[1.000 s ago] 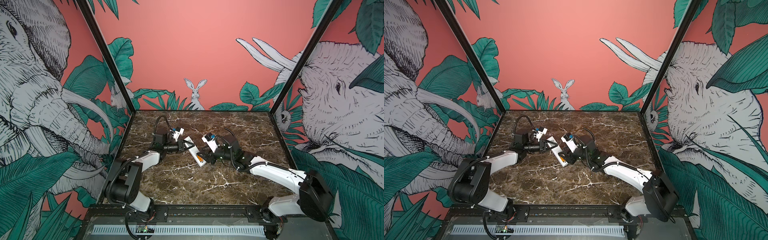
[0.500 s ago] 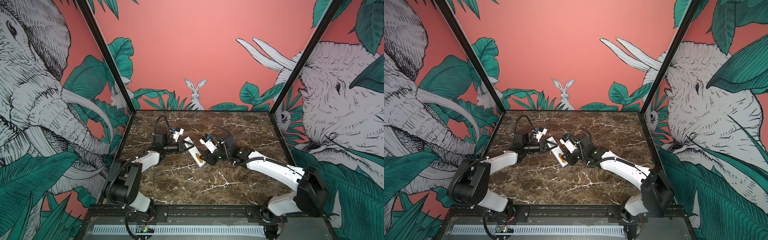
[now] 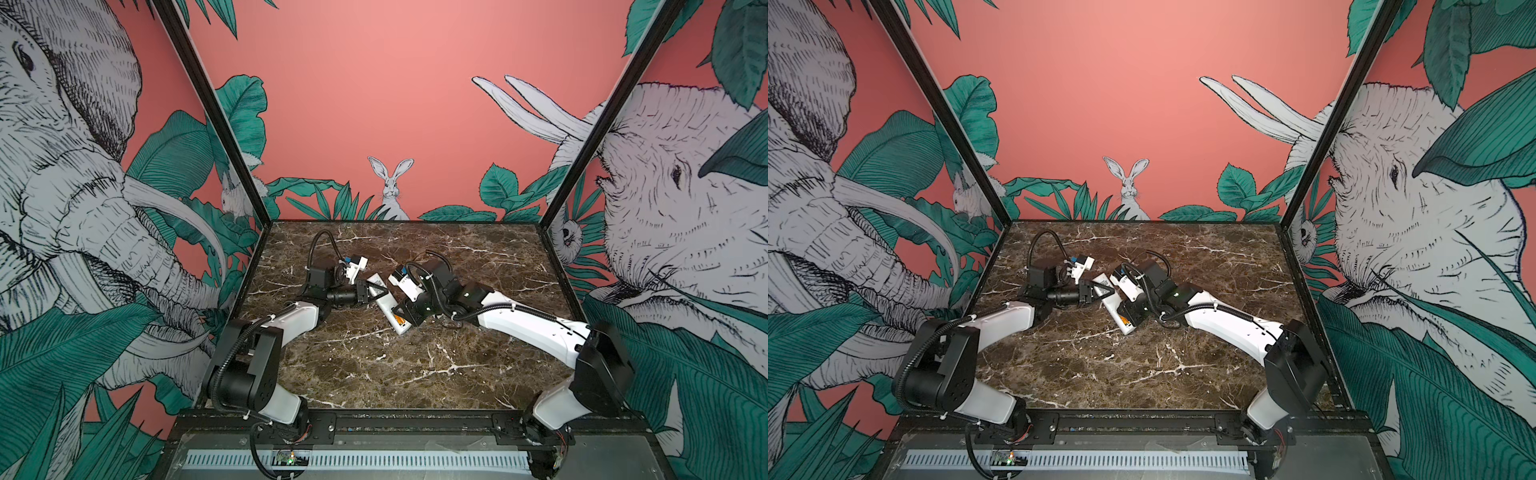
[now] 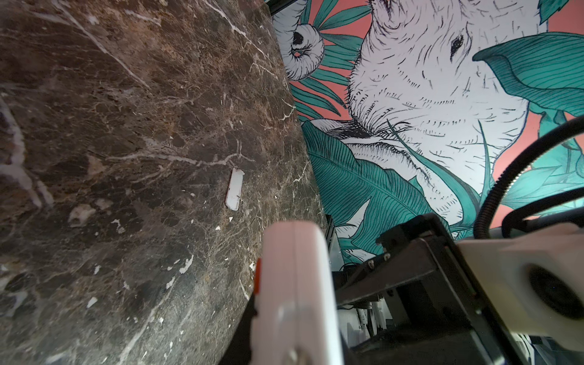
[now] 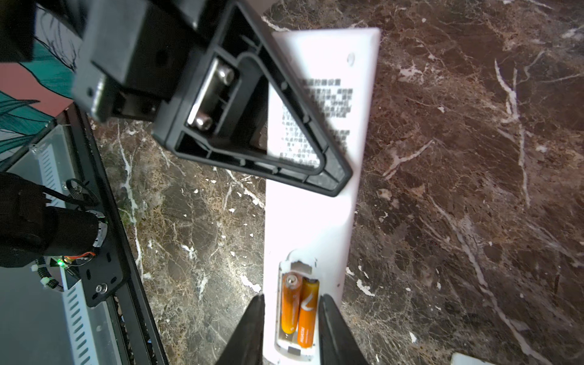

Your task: Load the batteries into the remote control

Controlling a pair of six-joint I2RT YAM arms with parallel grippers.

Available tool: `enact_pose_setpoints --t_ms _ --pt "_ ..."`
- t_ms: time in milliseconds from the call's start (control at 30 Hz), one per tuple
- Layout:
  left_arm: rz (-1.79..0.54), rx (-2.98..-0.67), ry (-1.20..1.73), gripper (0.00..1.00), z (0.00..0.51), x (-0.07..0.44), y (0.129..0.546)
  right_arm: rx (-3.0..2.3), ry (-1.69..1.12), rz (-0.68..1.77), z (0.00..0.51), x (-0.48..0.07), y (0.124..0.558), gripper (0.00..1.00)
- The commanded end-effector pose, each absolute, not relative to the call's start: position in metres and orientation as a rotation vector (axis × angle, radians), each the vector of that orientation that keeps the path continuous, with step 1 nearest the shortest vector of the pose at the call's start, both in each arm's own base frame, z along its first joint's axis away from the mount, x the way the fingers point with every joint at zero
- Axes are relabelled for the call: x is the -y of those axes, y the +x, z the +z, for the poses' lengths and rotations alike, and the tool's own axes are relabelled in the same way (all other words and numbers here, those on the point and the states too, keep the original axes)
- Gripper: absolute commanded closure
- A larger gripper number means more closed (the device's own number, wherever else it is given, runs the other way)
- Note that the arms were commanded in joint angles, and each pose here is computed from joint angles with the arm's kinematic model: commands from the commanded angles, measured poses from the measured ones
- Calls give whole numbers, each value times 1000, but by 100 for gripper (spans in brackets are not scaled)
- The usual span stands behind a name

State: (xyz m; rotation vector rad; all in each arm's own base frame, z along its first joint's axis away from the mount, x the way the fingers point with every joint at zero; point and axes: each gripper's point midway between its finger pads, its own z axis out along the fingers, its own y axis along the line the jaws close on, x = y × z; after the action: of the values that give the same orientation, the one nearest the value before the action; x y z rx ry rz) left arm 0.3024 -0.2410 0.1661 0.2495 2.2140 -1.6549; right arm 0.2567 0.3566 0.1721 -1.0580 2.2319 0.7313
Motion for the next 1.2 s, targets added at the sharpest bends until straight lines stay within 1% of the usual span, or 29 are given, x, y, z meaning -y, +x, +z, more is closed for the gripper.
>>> enact_pose_setpoints --t_ms 0,200,267,633,967,1167 --pt "-1634 -2147 307 96 187 240 304 -2239 -1077 691 174 -358 259 72" --pt "-1630 -2151 304 96 186 241 306 -2221 -1089 713 180 -363 257 76" --pt "-1632 -2151 303 96 185 241 306 -2248 -1100 708 169 -366 257 77" --pt "-1631 -2152 302 96 185 241 306 -2266 -1088 689 165 -370 264 85" --pt "-1625 -2150 297 96 185 240 308 -2275 -1107 711 160 -372 258 87" --pt "-1639 -2135 284 96 188 238 309 -2278 -1120 695 153 -370 254 90"
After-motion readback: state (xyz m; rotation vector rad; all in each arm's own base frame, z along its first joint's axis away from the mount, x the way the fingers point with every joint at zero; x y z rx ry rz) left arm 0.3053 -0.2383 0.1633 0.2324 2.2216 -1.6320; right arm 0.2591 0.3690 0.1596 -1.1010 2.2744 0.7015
